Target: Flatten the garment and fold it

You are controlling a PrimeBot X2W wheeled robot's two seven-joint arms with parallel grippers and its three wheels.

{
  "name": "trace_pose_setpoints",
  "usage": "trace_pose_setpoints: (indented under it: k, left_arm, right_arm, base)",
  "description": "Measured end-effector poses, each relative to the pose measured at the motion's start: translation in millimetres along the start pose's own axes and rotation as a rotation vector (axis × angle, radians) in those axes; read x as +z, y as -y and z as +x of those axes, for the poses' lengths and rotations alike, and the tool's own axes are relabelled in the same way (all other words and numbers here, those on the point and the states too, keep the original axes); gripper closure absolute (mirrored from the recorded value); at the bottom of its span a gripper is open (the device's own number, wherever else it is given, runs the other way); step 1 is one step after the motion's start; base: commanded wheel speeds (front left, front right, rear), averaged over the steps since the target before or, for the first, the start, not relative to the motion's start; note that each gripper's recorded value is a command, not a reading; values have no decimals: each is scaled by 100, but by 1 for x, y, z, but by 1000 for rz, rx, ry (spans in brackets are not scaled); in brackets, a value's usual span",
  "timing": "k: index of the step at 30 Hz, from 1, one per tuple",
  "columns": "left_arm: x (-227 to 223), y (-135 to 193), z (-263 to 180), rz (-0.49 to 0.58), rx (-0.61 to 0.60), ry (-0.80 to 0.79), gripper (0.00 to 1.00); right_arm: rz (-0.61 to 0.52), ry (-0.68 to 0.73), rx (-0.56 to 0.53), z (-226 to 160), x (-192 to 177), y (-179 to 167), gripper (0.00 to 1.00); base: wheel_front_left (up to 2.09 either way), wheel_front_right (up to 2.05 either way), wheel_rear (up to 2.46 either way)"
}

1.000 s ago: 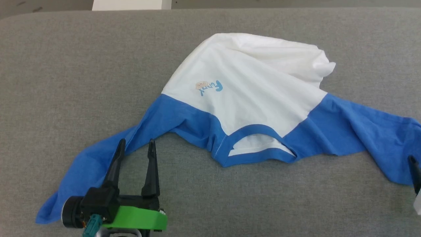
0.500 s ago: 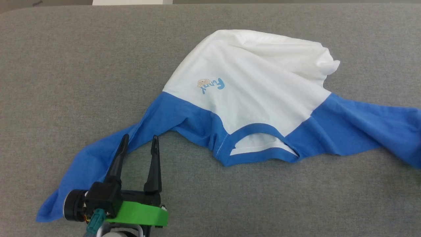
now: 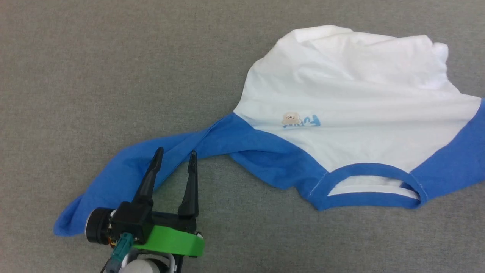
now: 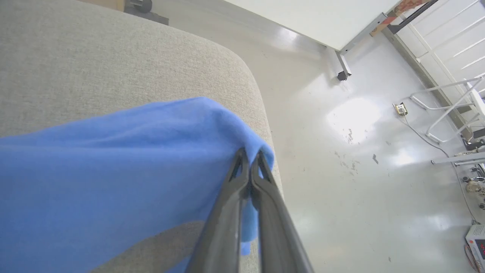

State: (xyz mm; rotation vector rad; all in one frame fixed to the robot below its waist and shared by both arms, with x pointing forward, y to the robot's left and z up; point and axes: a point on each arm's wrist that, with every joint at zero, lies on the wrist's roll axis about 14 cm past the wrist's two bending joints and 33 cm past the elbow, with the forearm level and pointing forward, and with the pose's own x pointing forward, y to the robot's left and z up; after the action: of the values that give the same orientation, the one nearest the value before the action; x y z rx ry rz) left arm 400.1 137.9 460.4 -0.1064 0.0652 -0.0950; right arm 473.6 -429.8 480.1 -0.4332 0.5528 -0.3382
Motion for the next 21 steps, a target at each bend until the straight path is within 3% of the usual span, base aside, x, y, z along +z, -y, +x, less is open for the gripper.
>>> trace_pose_setpoints:
  k: [3,5,6,15,21]
  left_arm:
    - [-8,-1,2,2,1,-21,0]
    - [-10,0,5,0,-2,-25,0]
    - [-11,2,7,0,-6,-26,0]
    - [-5,3,12,-1,-8,-6,0]
    - [15,3,0,-12,-4,42,0]
  right_arm:
    - [0,-9,11,16,-6,-12,100]
    - [10,-8,30,26,-9,-26,53]
    - [12,-7,38,29,-10,-32,0]
    - [168,103,112,26,8,-65,0]
    - [274,258,188,-27,31,-80,0]
  base:
    - [0,0,0]
    - [0,0,0]
    - [0,0,0]
    - [0,0,0]
    - [0,0,0]
